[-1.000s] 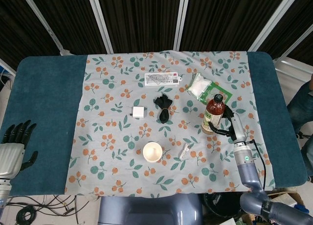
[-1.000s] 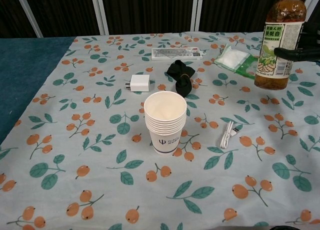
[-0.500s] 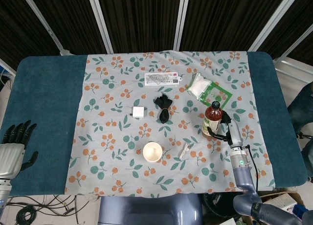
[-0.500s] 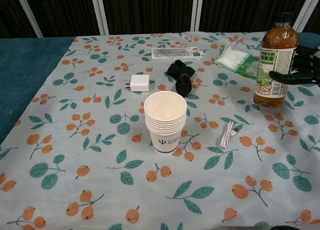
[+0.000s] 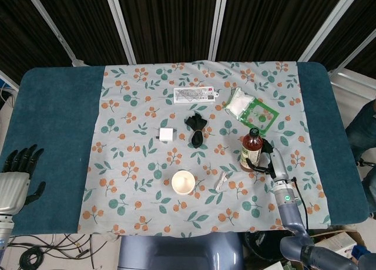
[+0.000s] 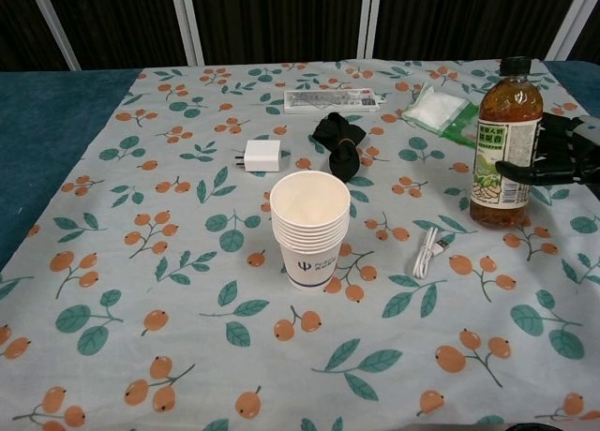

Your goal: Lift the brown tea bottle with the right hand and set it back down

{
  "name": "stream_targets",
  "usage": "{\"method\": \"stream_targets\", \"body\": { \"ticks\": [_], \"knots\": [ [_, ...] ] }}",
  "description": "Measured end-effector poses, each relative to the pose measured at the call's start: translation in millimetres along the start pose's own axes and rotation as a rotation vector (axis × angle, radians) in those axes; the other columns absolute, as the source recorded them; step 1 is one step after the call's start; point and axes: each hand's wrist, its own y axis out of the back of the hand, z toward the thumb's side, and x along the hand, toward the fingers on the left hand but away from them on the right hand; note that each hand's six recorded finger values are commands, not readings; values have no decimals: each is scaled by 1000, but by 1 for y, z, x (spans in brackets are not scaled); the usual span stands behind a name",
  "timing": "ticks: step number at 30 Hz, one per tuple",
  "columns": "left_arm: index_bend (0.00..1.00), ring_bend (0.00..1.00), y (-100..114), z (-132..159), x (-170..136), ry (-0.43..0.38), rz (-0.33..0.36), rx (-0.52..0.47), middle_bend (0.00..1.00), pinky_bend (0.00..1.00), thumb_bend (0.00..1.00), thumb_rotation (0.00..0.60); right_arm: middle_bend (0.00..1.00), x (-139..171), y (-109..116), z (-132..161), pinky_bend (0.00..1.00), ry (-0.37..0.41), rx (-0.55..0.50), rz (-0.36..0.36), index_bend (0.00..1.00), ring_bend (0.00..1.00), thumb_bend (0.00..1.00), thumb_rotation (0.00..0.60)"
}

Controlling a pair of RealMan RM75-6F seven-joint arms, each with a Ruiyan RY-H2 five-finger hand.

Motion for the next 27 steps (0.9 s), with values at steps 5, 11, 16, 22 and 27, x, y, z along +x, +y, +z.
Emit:
{"method": "stream_targets", "body": {
  "ticks": [5,11,16,22,27],
  "knots": [
    [0,0,0,0,0,0,-3,2,0,0,376,600,57,5,-3,0,153,1,11,48,162,73,63,600],
    [0,0,0,0,0,1,-4,2,0,0,376,600,20,10,3,1,138,7,1,91,85,31,26,600],
    [0,0,-1,0,0,1,-5,3,0,0,376,600,20,16,21,4,137,18,13,85,83,31,26,600],
    [0,0,0,0,0,0,-4,3,0,0,376,600,25,29,55,13,137,43,12,56,77,33,28,600],
    [0,0,0,1,0,-2,-1,3,0,0,376,600,41,46,84,22,137,50,65,78,72,37,61,600]
  ]
}}
